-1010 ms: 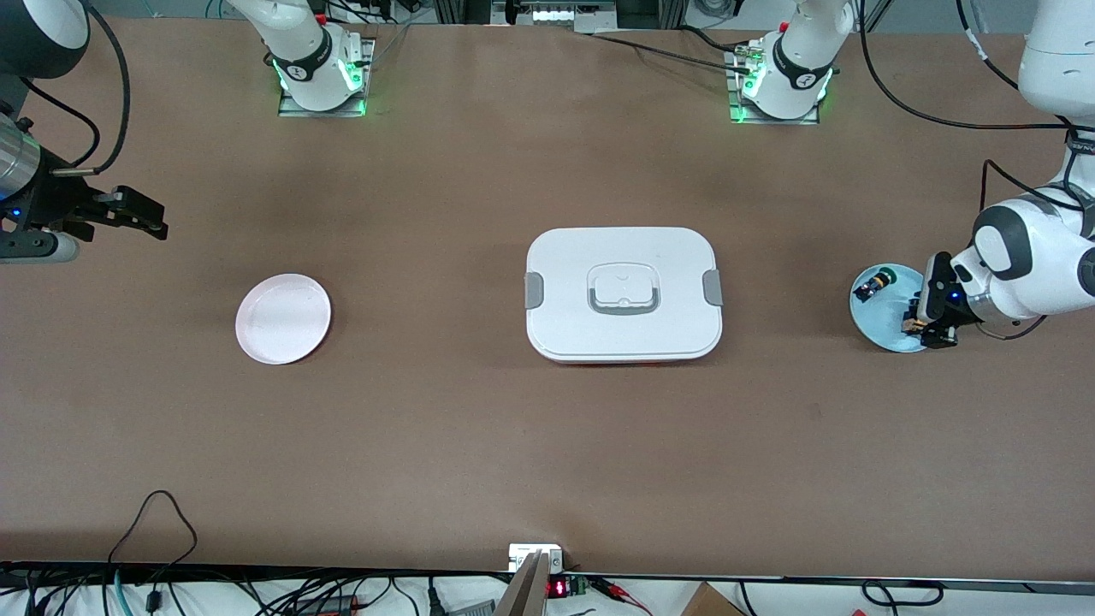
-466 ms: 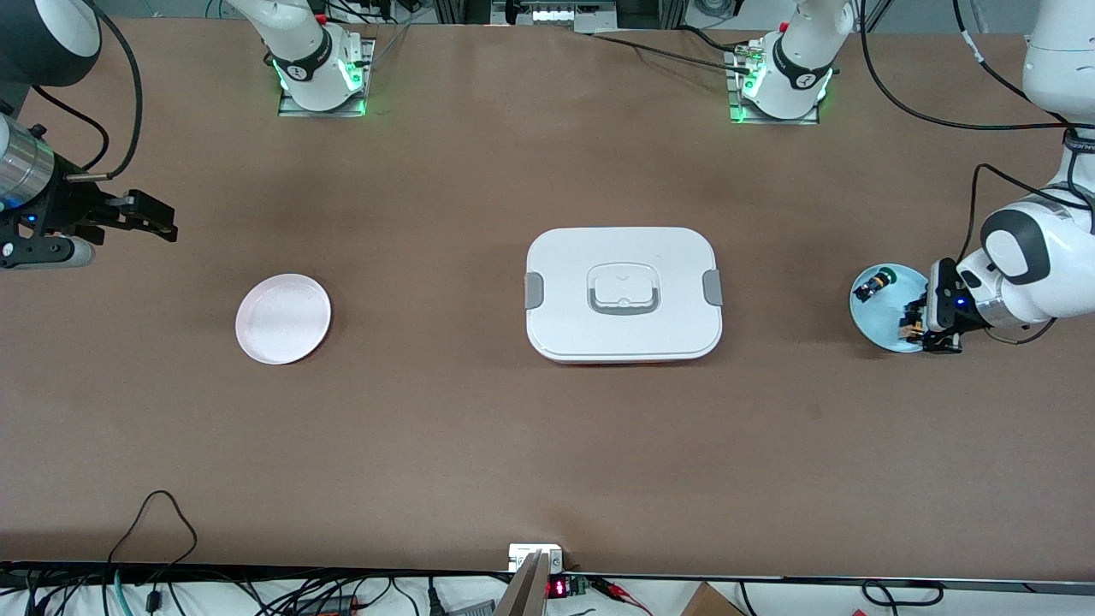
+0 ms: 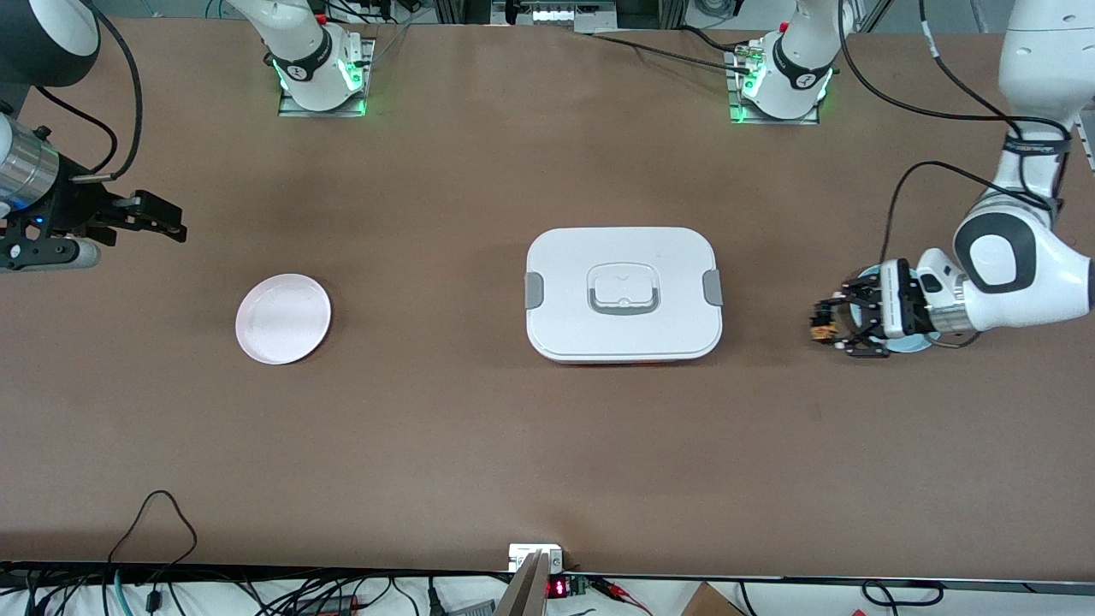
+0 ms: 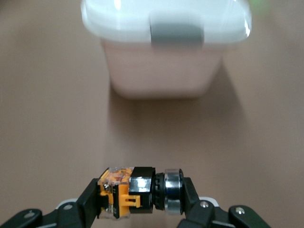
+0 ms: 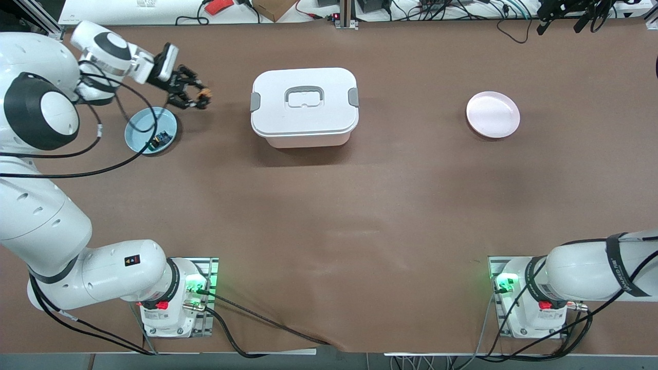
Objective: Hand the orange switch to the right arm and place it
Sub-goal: 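Grasp the orange switch with the left gripper and lift it, then carry the switch over the box while the right gripper reaches toward it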
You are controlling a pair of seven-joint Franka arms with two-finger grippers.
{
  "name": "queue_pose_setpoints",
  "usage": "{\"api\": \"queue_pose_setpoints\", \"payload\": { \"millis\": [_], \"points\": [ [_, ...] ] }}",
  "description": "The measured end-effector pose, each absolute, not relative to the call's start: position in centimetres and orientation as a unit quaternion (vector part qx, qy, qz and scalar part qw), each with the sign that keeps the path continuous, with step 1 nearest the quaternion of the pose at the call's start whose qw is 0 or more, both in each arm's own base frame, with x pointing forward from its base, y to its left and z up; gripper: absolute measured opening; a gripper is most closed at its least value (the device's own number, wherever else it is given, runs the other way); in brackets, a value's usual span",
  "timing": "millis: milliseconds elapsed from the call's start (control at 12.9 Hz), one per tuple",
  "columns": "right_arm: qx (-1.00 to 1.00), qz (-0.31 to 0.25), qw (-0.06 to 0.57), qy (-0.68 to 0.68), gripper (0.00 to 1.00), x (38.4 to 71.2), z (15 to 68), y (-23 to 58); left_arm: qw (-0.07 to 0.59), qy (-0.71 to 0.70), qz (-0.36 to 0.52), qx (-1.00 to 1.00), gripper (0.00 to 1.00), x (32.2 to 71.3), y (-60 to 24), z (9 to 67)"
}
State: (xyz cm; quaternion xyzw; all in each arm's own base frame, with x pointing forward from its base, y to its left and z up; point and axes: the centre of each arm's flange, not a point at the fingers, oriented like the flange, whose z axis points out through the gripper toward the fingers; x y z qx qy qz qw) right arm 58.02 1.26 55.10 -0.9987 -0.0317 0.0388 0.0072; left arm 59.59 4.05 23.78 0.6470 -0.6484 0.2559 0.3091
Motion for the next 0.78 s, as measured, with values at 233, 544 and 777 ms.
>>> {"api": "queue_pose_setpoints", "payload": {
  "millis": [233, 544, 777],
  "points": [
    [-0.997, 0.062, 0.029, -0.035, 1.0, 58.9, 52.4, 2.3, 0.421, -0.576, 0.342, 0.612, 0.72, 59.6, -4.5, 25.4],
    [-0.985, 0.097, 0.136, -0.045, 1.0, 59.6, 49.3, 4.3, 0.54, -0.464, 0.423, 0.56, 0.72, 59.2, -17.1, 28.6],
    [-0.949, 0.134, 0.285, -0.025, 1.0, 59.8, 47.5, 7.3, 0.598, -0.39, 0.464, 0.524, 0.72, 57.9, -25.8, 31.0]
  ]
}}
